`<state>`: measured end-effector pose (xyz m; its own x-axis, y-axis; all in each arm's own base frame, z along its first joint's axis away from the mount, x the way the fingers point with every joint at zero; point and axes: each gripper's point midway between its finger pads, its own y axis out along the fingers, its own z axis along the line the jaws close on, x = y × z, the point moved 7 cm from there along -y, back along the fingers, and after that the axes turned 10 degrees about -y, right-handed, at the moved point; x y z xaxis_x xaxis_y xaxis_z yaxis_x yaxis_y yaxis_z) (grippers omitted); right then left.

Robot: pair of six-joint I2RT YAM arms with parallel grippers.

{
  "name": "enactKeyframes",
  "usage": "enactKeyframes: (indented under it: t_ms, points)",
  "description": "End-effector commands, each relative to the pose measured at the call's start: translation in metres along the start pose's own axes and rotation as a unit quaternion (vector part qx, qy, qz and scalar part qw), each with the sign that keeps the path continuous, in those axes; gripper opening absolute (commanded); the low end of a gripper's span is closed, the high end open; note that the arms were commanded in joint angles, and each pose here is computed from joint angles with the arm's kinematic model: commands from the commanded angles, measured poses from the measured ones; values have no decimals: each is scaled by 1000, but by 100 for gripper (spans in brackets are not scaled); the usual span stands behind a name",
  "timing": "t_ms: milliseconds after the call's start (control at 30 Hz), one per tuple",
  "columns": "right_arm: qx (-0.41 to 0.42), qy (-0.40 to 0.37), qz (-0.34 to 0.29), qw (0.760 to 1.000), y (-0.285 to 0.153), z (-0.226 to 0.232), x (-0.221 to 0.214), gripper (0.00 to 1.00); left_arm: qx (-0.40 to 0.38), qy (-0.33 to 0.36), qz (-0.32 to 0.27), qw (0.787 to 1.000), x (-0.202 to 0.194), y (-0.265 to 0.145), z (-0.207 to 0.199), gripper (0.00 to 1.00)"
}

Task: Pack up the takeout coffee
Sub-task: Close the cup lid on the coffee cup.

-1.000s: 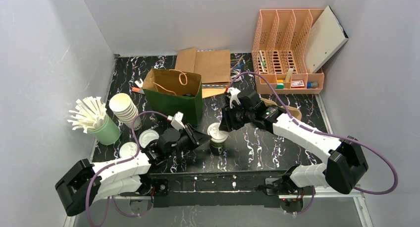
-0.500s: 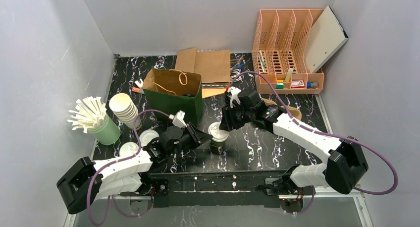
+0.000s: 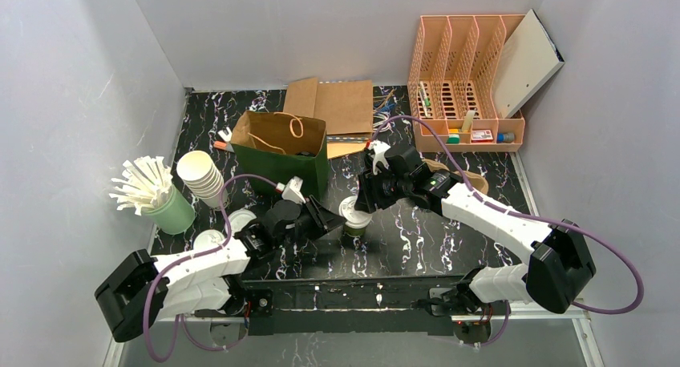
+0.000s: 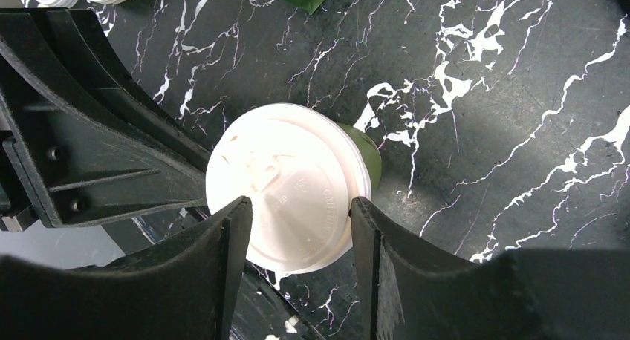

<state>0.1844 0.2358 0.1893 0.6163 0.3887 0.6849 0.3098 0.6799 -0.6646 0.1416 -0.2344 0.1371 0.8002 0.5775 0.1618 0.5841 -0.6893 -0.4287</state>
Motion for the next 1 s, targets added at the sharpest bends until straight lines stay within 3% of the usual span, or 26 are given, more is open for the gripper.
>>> enactKeyframes:
  t_ms: [0,667,967]
  points:
    - [25,11,53,998,4,5,-22,60,245,45,21,968,-10,-17,106,20]
    - [22,14,58,998,4,4,-29,61,285,55,27,956,-11,-18,121,21]
    - [2,11,37,999,-3,4,-13,62,222,104,14,969,7,-10,44,27]
